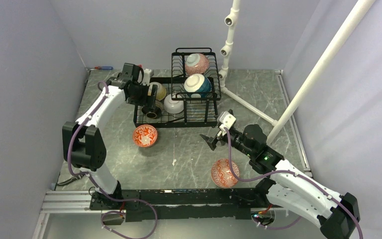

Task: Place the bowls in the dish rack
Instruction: Turn the bowl upside down on the dish rack.

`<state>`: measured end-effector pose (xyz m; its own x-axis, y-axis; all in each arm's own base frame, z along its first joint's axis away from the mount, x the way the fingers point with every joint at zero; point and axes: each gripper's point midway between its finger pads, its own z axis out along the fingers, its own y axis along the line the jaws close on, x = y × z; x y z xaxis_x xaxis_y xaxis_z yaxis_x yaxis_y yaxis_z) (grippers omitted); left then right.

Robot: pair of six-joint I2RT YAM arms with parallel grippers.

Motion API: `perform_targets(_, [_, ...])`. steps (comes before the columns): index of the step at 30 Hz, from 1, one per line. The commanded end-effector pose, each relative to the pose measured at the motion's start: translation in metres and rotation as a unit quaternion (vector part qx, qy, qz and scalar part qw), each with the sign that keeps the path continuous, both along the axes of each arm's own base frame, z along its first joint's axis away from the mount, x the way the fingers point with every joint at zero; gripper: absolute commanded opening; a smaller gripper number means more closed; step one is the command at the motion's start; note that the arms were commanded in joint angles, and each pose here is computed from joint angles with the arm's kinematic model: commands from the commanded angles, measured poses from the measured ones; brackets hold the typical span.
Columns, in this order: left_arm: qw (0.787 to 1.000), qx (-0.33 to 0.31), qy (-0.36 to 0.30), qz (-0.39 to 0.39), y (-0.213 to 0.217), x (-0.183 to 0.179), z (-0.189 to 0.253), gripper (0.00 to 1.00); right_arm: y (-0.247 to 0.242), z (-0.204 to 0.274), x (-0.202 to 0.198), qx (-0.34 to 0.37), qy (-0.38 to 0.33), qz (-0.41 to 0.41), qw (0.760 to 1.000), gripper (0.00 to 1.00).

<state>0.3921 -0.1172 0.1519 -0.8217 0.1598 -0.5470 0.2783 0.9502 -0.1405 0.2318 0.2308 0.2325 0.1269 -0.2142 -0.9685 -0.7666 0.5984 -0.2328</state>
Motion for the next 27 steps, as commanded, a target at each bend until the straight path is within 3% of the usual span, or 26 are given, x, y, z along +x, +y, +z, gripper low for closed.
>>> perform_targets(1, [0.99, 0.073, -0.073, -0.097, -0.001, 0.001, 0.021, 0.84, 0.004, 0.028, 0.001, 0.026, -0.018, 0.005, 0.999, 1.0])
perform_targets(9, [0.968, 0.131, -0.107, -0.185, 0.002, -0.003, 0.005, 0.87, 0.002, 0.027, 0.001, 0.026, -0.02, 0.003, 0.999, 1.0])
perform_targets(18, [0.968, 0.152, -0.125, -0.154, 0.005, 0.015, -0.011, 0.89, 0.003, 0.025, 0.001, 0.024, -0.019, 0.004, 1.0, 1.0])
perform_targets(27, [0.97, 0.162, -0.122, -0.131, 0.005, 0.036, -0.031, 0.84, -0.004, 0.025, 0.0, 0.02, -0.022, -0.006, 1.0, 1.0])
